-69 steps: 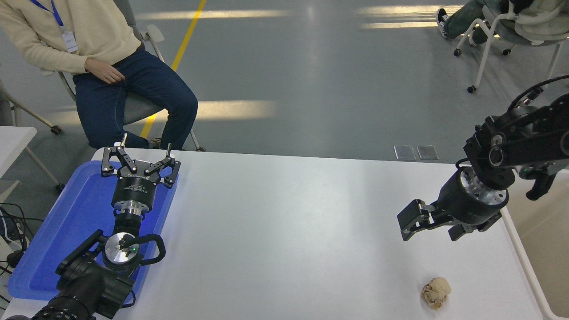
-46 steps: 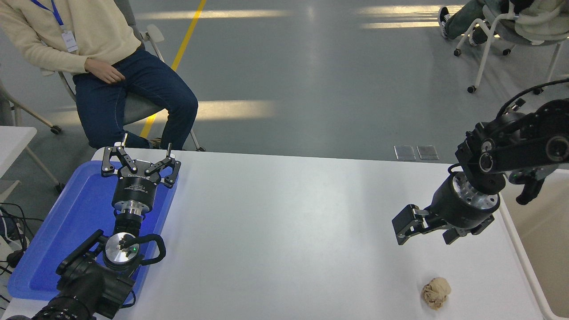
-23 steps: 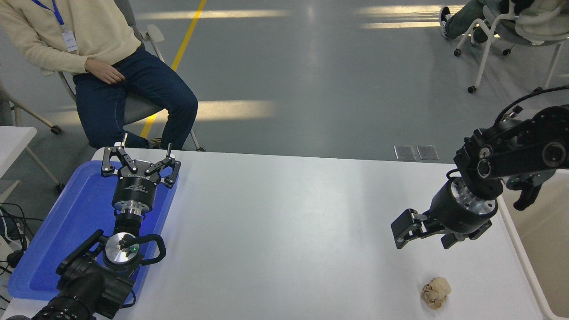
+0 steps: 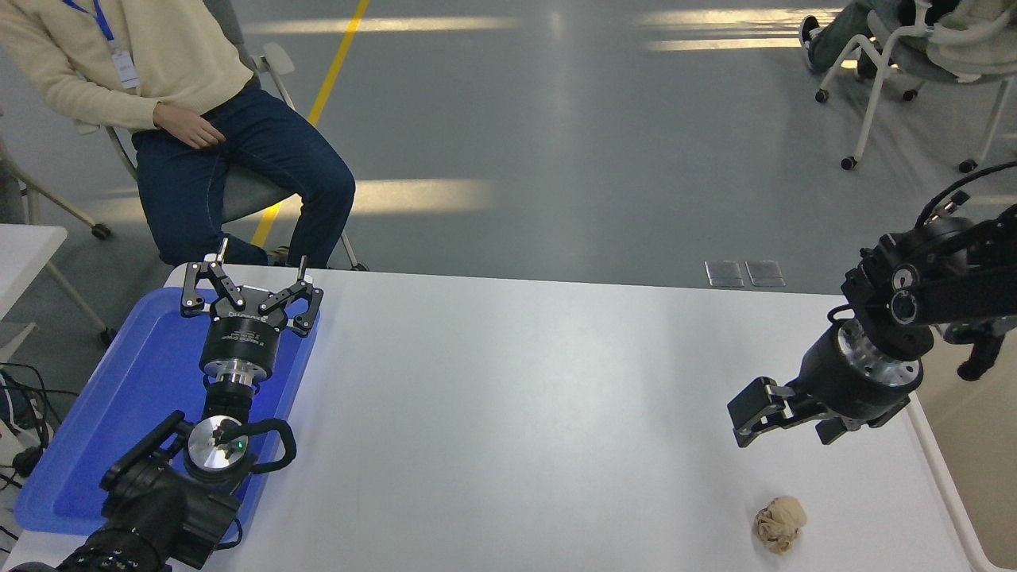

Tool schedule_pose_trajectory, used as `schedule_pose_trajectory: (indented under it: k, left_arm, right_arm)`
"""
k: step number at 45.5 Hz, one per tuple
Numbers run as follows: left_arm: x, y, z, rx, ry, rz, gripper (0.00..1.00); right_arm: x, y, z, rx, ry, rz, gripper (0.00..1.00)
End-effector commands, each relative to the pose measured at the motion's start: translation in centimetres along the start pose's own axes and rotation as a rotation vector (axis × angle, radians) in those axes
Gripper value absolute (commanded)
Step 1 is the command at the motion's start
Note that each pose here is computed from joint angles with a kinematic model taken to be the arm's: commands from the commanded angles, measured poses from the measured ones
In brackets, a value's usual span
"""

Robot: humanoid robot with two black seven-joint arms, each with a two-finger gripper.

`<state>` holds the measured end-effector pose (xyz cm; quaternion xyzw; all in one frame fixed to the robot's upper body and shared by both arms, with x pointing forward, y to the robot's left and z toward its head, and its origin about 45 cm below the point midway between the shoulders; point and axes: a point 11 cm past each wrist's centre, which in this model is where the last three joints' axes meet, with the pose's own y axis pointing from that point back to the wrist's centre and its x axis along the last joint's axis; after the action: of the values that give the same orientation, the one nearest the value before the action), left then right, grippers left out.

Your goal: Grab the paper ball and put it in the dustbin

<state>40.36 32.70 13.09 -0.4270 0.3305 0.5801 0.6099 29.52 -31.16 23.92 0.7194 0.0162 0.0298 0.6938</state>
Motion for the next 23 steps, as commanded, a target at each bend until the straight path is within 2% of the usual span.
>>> schedule_pose_trajectory:
  k: [1,23]
  left_arm:
    - [0.0,0.0,0.0,0.0,-0.001,0.0,1.0]
    - [0.0,0.0,0.0,0.0,-0.001,0.0,1.0]
  right_arm:
    - [-1.9,-2.2,2.8,-0.021,0.0,0.0,1.0]
    - [-5.3,-10.7,7.4,-0.092,0.028,0.082,1.0]
